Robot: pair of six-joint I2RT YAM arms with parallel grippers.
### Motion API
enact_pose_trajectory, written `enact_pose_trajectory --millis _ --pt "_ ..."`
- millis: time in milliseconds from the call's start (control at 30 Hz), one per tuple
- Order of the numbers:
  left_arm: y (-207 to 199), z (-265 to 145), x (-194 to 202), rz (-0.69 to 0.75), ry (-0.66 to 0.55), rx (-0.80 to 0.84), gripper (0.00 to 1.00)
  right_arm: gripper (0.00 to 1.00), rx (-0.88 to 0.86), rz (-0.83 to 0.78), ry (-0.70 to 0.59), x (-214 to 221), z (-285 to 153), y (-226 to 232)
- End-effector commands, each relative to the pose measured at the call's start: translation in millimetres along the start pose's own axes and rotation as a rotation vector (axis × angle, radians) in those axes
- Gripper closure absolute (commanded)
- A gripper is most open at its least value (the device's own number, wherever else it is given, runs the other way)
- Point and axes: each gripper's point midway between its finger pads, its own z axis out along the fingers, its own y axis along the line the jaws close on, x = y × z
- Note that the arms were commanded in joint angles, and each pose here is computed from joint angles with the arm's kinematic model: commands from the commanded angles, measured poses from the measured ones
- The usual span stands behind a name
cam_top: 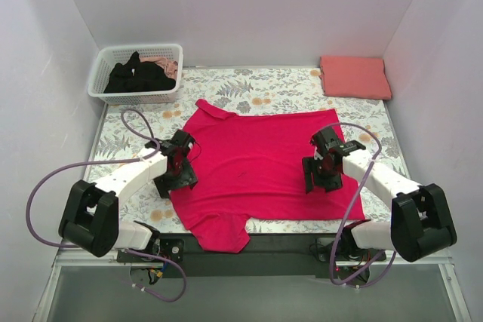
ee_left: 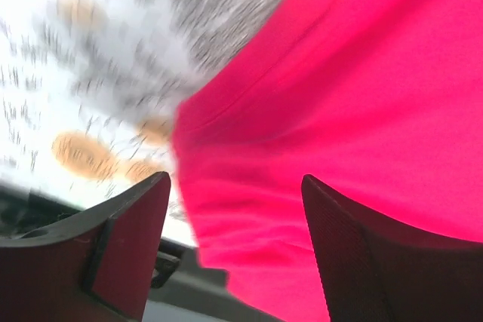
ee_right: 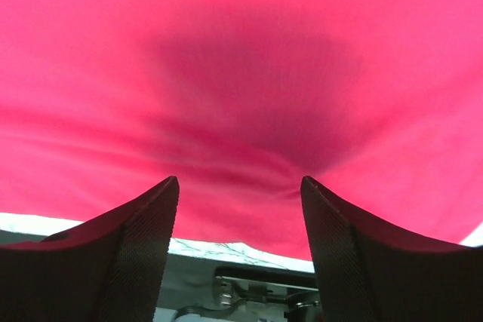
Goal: Fold and stack the t-shirts
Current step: Flatten the tshirt out
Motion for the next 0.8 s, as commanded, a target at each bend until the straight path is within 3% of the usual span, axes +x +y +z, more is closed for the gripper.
enact_pose_trajectory --millis 0,33,100,200,267,500,767 --pt "-28.1 -32.0 -76.3 -0.008 -0.221 0.131 0.30 0.30 0.018 -0.002 -0.179 -71.2 -27.1 7.2" --pt "-34.9 -36.1 -95.6 -0.008 -0.264 0.149 0.30 0.34 -0.001 0.001 -0.292 -108.5 -41.0 14.9" --pt "-45.0 -37.2 -140.1 -0.004 -0.364 0.206 0.30 0.41 -0.040 0.020 -0.384 -149.5 -48.0 21.6" --pt "-62.2 -33.0 -191.4 -0.010 -0.445 0.246 0.30 0.43 -0.060 0.043 -0.471 -198.0 -57.1 20.6" --pt "-73.1 -24.9 -221.1 -0.016 -0.479 0.238 0.37 0.44 -0.073 0.059 -0.517 -226.9 -54.7 14.2" --pt "-121.3 1.9 -264.8 0.066 -0.491 0.282 0.40 0.45 -0.064 0.087 -0.593 -272.2 -36.2 -8.0" --pt "-129.5 35.1 -276.7 0.090 -0.473 0.224 0.41 0.45 -0.059 0.088 -0.604 -295.5 -27.3 -27.2"
